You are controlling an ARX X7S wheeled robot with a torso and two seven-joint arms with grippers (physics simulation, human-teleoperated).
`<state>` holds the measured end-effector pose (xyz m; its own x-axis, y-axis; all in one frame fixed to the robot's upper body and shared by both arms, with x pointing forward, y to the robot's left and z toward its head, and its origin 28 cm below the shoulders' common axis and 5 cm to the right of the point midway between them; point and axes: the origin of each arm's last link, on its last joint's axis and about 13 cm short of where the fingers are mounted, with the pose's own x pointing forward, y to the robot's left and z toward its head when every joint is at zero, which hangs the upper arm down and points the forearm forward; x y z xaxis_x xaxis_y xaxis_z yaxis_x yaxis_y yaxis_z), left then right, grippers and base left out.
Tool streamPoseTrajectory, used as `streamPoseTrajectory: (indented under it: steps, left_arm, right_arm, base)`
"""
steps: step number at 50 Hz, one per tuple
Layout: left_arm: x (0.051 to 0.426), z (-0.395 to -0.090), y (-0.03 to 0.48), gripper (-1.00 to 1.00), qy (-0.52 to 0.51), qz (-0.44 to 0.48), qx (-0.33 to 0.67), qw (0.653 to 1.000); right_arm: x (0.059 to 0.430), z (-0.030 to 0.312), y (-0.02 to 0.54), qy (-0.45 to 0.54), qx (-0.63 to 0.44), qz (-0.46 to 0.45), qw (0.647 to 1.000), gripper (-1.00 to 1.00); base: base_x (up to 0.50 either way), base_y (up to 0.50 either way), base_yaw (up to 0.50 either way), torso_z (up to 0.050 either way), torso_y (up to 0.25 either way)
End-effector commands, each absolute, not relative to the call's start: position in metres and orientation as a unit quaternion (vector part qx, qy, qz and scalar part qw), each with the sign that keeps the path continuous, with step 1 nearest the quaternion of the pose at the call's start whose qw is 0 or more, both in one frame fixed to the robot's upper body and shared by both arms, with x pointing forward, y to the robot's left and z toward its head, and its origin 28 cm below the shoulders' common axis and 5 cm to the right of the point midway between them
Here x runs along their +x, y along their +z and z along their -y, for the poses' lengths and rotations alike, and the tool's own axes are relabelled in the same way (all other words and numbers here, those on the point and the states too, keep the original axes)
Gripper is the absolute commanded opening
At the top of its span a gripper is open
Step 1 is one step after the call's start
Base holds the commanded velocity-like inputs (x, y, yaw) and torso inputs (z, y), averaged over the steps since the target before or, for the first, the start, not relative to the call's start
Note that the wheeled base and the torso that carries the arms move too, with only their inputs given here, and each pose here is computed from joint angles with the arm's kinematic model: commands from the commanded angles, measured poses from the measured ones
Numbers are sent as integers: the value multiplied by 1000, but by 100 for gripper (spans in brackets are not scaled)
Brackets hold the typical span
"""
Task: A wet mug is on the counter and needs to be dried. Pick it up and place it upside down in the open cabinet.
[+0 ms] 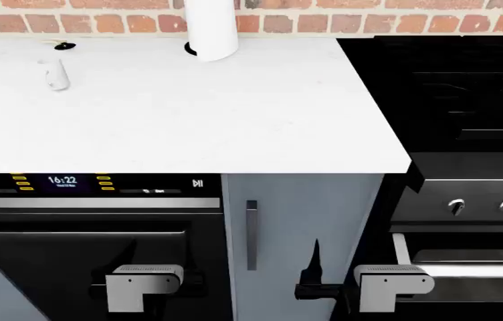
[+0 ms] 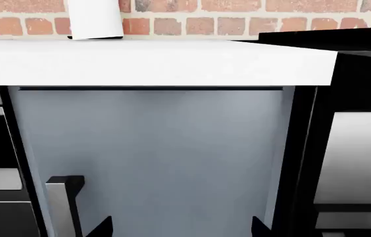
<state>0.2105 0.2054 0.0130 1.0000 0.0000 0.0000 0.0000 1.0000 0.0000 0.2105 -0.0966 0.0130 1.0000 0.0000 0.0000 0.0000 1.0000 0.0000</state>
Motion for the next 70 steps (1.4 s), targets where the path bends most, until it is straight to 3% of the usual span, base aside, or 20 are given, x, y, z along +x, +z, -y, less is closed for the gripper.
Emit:
streamPoseTrajectory:
  steps: [1,11,40,48,60,70]
  left_arm:
    - [210,-206,13,100,1,0,-1,1000]
    - [206,-205,13,100,-5,6,6,1000]
    - [206,-203,12,100,-12,5,14,1000]
    - [213,-207,19,100,14,-41,9,999]
    - [197,-213,121,100,38,-31,37,998]
    - [178,-217,179,100,21,-18,41,999]
  right_arm:
    - [210,96,13,1,1,0,1000,100]
    - [208,94,14,9,4,6,1000,100]
    - [210,93,14,8,5,4,1000,100]
    - [205,94,33,-11,0,38,999,100]
    - [179,105,137,5,-13,78,997,100]
    - [161,121,183,19,-13,99,995,100]
  base:
    - [0,0,0,0,0]
    - [0,0,0,4,0]
    - [0,0,0,50,5]
    - [0,0,0,42,11]
    - [0,0,0,0,0]
    - [0,0,0,0,0]
